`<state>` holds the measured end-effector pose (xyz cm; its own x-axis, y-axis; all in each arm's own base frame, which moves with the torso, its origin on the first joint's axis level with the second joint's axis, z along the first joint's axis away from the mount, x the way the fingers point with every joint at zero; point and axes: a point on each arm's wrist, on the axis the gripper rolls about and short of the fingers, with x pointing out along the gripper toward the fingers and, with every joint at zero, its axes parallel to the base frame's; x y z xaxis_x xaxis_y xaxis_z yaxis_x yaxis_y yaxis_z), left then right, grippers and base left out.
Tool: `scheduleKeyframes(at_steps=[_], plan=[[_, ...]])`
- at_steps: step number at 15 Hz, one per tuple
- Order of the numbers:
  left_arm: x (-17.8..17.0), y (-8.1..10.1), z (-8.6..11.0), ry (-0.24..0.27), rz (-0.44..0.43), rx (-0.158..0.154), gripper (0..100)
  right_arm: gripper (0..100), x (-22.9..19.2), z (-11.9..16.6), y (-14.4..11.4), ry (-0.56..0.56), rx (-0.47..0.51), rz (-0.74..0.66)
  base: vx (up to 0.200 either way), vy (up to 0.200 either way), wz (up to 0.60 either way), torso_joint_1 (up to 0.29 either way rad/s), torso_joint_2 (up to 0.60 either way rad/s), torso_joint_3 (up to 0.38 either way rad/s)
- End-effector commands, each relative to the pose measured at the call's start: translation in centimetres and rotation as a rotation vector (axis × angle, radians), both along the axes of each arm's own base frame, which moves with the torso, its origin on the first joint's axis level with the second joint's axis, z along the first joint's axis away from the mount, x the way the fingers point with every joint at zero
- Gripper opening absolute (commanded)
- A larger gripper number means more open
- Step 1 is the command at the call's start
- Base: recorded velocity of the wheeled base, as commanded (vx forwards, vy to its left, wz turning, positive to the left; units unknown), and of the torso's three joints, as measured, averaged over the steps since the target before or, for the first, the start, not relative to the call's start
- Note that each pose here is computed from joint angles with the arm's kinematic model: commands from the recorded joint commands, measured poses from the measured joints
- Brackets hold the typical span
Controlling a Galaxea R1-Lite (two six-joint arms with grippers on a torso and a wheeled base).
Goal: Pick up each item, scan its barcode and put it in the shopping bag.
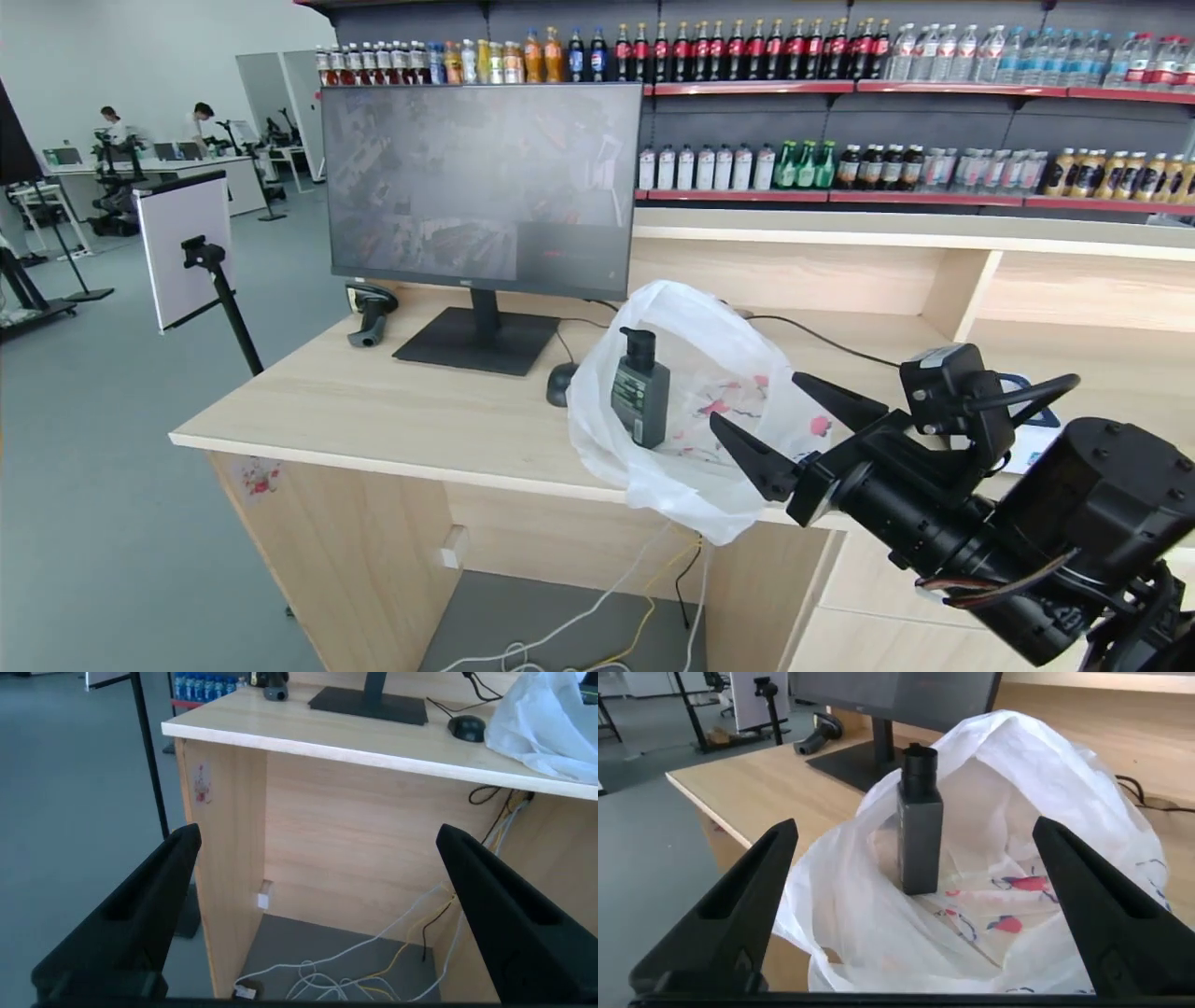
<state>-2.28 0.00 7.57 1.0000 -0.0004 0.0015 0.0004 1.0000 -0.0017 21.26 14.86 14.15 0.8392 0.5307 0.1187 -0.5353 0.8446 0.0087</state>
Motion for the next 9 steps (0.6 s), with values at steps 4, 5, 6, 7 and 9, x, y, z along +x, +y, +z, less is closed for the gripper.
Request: scheduleKeyframes(at_steps=[4,5,6,7,9], plan=[[0.00,0.00,0.00,0.000,0.000,0.002,100,100,0.36,-0.09,-0.21,0.001,0.000,-0.015,0.000,0.000,-0.60,0.006,0.00,0.004],[0.00,0.00,0.00,0.000,0.000,0.000,100,100,0.38,-0.13,-0.20,0.002,-0.001,-0.015,0.000,0.000,-0.60,0.007,-0.01,0.007],[0.00,0.00,0.00,0.000,-0.001,0.002,100,100,0.38,-0.10,-0.15,0.001,0.000,-0.012,0.000,-0.200,0.00,-0.002,0.00,0.002],[0.00,0.00,0.00,0.000,-0.001,0.002,100,100,0.40,-0.17,-0.18,0.003,-0.002,-0.014,0.000,-0.200,0.00,0.002,0.00,-0.002],[0.00,0.00,0.00,0.000,0.000,0.002,100,100,0.36,-0.16,-0.21,0.003,-0.002,-0.014,0.000,-0.200,0.00,0.005,0.01,0.000]])
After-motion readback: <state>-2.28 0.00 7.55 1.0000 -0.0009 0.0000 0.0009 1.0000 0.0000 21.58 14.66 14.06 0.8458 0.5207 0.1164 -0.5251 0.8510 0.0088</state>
